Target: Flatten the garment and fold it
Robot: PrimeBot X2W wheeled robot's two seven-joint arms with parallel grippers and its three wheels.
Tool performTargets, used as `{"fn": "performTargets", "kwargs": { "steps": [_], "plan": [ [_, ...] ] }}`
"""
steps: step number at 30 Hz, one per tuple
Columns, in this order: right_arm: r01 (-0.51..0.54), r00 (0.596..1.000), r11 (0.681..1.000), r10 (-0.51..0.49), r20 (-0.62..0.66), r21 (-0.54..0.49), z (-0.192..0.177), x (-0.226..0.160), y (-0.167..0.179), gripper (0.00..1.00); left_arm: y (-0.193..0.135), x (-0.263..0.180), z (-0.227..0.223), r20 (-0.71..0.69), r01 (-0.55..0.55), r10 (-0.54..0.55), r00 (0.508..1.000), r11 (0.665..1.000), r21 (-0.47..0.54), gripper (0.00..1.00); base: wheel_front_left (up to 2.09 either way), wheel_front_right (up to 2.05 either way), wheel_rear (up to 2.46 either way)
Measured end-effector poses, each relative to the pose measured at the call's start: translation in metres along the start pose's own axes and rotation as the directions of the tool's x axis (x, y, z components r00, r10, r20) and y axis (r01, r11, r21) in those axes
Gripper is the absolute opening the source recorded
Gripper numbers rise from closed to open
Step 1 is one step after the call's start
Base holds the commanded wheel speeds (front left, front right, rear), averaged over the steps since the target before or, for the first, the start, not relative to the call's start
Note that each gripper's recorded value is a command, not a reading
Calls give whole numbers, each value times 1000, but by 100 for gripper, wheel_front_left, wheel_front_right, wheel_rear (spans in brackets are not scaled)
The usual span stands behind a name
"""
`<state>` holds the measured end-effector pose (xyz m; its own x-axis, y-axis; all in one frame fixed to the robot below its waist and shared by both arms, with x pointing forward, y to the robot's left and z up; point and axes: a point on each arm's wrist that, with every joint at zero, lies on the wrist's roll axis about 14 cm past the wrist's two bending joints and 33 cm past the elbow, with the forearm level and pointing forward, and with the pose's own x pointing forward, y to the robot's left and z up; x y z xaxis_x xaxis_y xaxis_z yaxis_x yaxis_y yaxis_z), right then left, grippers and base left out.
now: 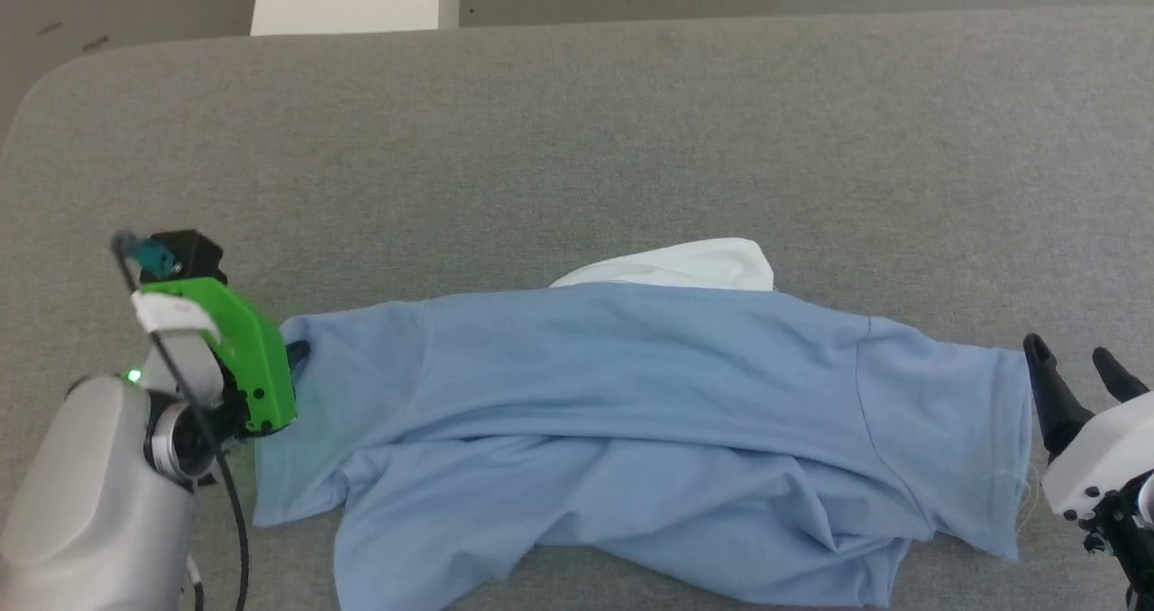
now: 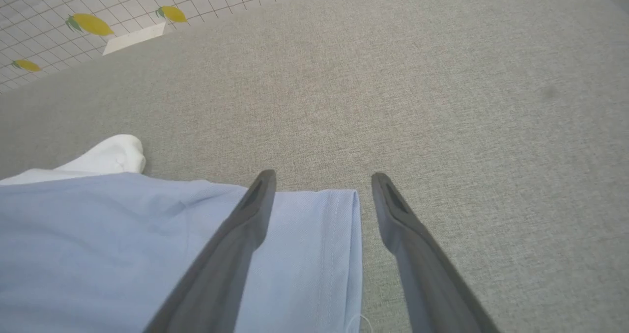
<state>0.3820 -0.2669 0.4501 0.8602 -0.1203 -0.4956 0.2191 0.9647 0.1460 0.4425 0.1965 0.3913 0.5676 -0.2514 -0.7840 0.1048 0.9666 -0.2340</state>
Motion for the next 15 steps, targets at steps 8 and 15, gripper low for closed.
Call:
{"fn": "performTargets", "kwargs": {
  "steps": [8,15],
  "plan": [
    [43,993,992,-55,-103,-116,4,2,-2,100,-3,-32,28,281,33,-3,960,994,-104,0,0,0,0],
    [36,956,969,-105,-274,-244,0,24,-9,100,-6,-37,21,354,49,7,935,988,-147,0,0,0,0]
  ]
}}
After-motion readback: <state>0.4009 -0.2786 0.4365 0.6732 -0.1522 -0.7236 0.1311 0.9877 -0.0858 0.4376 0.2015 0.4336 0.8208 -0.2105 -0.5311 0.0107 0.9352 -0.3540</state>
